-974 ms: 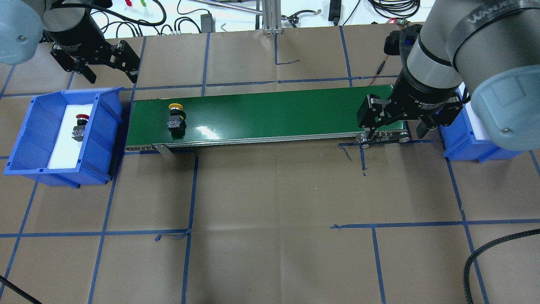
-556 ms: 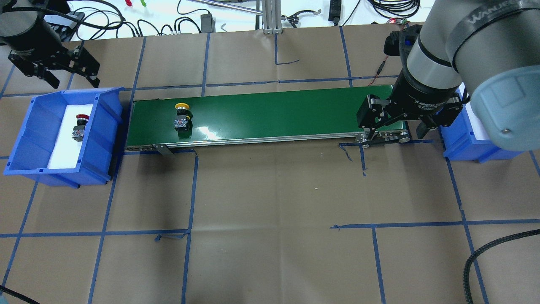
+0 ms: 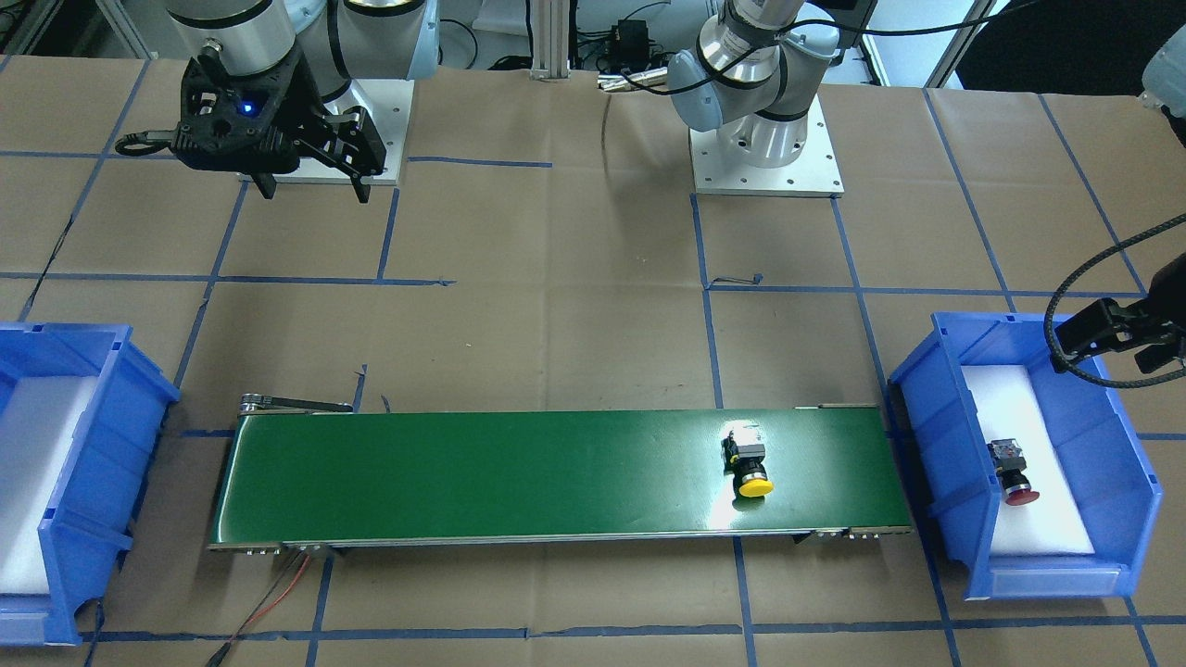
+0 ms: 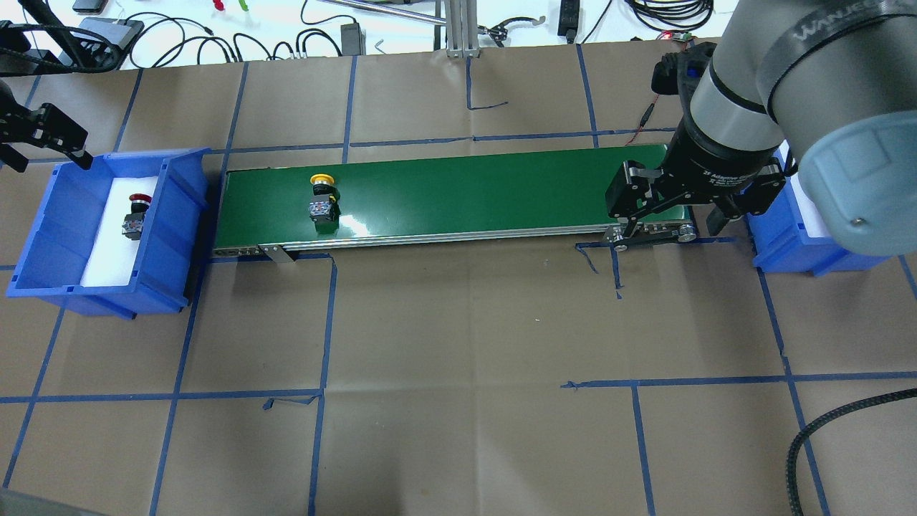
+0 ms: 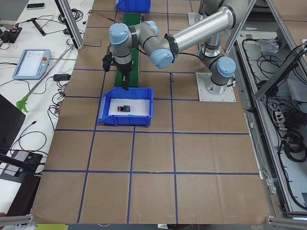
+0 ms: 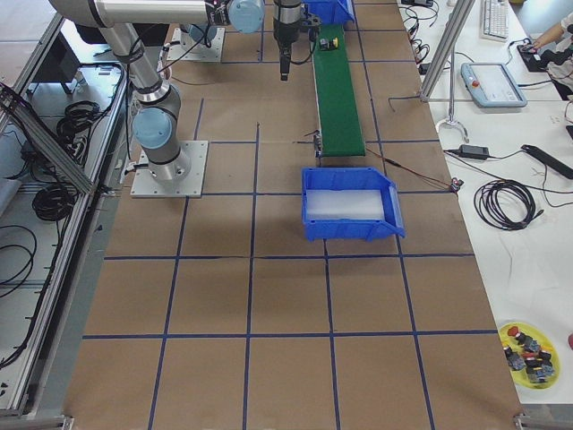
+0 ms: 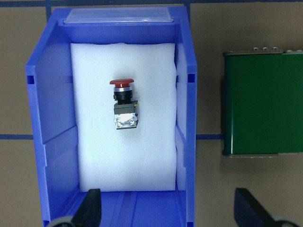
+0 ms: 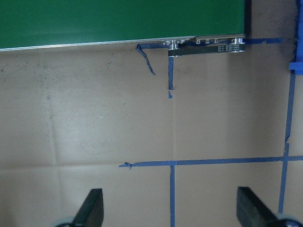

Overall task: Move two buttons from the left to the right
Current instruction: 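Move the left gripper back down into the bin over the red button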

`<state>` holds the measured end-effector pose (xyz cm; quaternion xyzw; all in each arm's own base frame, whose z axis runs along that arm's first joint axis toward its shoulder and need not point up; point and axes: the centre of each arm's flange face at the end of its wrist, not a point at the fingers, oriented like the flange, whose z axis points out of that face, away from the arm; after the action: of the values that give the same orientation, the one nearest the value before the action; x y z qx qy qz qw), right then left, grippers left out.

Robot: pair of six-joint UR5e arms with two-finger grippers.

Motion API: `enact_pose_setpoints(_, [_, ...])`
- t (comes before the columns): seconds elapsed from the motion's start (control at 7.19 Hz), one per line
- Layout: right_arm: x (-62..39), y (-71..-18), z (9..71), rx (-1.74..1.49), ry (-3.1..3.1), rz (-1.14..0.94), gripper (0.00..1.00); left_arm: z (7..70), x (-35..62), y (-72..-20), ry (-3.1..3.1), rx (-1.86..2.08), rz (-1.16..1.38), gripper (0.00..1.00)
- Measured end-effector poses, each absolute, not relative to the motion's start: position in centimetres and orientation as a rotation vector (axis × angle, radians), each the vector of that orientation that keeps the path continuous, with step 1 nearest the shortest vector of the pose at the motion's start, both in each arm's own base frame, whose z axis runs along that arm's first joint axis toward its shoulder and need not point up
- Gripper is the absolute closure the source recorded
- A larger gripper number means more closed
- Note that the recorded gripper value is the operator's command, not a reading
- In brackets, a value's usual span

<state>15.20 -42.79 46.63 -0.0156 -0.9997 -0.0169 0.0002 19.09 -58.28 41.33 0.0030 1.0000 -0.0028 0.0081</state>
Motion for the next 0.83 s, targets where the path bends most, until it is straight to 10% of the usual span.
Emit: enact_pose_setpoints(0.83, [15.2, -42.8, 46.6, -0.049, -3.14, -0.055, 0.0, 31.4, 21.2, -62.1, 3.168, 0.029, -0.031, 0.01])
